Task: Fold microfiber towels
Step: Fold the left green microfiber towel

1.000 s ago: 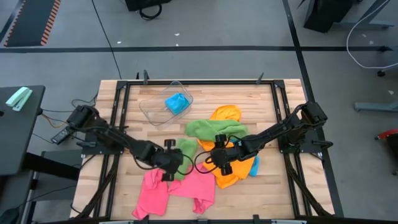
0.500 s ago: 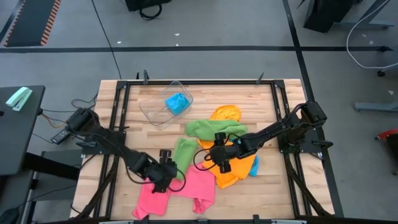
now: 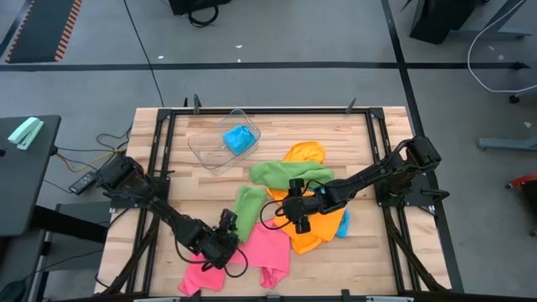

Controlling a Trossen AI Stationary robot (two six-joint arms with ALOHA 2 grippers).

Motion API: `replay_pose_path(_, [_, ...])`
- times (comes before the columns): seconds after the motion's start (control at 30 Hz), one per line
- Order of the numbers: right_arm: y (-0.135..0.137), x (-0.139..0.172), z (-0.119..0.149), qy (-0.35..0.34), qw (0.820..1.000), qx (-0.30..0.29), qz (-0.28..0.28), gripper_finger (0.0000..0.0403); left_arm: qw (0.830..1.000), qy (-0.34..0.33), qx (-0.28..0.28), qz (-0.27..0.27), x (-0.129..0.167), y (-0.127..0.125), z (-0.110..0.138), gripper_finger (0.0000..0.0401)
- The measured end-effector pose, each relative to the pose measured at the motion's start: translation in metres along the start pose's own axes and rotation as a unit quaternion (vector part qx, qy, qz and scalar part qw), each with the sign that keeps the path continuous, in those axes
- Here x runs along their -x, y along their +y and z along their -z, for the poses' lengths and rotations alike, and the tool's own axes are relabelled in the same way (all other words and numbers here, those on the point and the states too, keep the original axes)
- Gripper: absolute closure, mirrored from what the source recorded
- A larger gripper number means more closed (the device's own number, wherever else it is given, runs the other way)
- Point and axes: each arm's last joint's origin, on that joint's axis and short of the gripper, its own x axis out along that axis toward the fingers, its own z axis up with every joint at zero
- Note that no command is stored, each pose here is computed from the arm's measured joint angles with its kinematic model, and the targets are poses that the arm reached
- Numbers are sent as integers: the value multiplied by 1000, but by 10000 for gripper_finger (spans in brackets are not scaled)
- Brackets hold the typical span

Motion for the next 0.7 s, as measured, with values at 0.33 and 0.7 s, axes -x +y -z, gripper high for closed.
replay_pose_path(0.33, [0,0,-1,-7,1000,-1,-1,146,999,25,-15,-15,-12,-6,4,162])
replay_pose_path(0.7, [1,0,-2,-12,1000,-4,-6,146,999,30,38,-3,-5,-3,-1,180])
